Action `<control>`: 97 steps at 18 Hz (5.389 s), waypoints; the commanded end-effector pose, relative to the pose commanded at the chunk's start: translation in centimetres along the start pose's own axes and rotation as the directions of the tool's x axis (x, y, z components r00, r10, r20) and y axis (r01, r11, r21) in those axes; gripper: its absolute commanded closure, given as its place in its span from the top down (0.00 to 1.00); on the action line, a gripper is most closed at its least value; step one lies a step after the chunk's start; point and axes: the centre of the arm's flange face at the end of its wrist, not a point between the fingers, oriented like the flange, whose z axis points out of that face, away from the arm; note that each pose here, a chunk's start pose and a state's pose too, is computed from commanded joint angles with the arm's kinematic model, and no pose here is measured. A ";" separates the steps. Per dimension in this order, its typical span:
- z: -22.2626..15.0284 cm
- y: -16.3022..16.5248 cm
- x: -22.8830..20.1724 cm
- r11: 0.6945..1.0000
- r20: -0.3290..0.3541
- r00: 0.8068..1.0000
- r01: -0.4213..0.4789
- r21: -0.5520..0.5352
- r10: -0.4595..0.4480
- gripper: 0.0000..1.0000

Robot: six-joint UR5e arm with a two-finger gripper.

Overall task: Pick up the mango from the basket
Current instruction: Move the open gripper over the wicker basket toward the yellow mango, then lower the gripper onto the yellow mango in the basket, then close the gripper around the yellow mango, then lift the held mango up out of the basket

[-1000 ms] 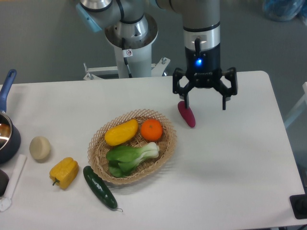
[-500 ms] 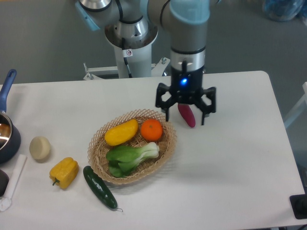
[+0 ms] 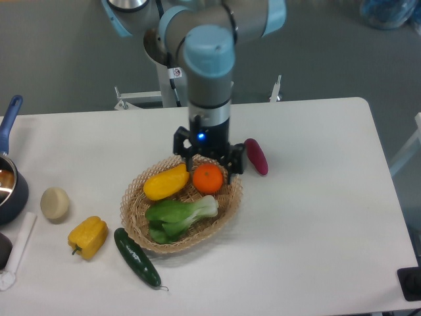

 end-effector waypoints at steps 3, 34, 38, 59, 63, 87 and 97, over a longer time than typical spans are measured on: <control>0.8 -0.6 1.0 1.000 -0.017 0.999 -0.030 -0.008 0.029 1.00; 10.2 1.0 5.9 0.934 -0.213 0.921 -0.349 -0.076 0.327 1.00; 10.4 1.0 5.9 0.935 -0.218 0.920 -0.347 -0.075 0.325 1.00; 12.2 1.6 6.7 0.935 -0.253 0.917 -0.342 -0.096 0.309 1.00; 12.2 1.5 6.6 0.935 -0.252 0.917 -0.342 -0.098 0.309 0.96; -4.8 -2.3 -2.1 0.955 -0.078 0.994 -0.046 0.292 0.072 0.43; -14.7 -1.3 -12.3 0.863 -0.027 0.986 0.155 0.480 -0.162 0.44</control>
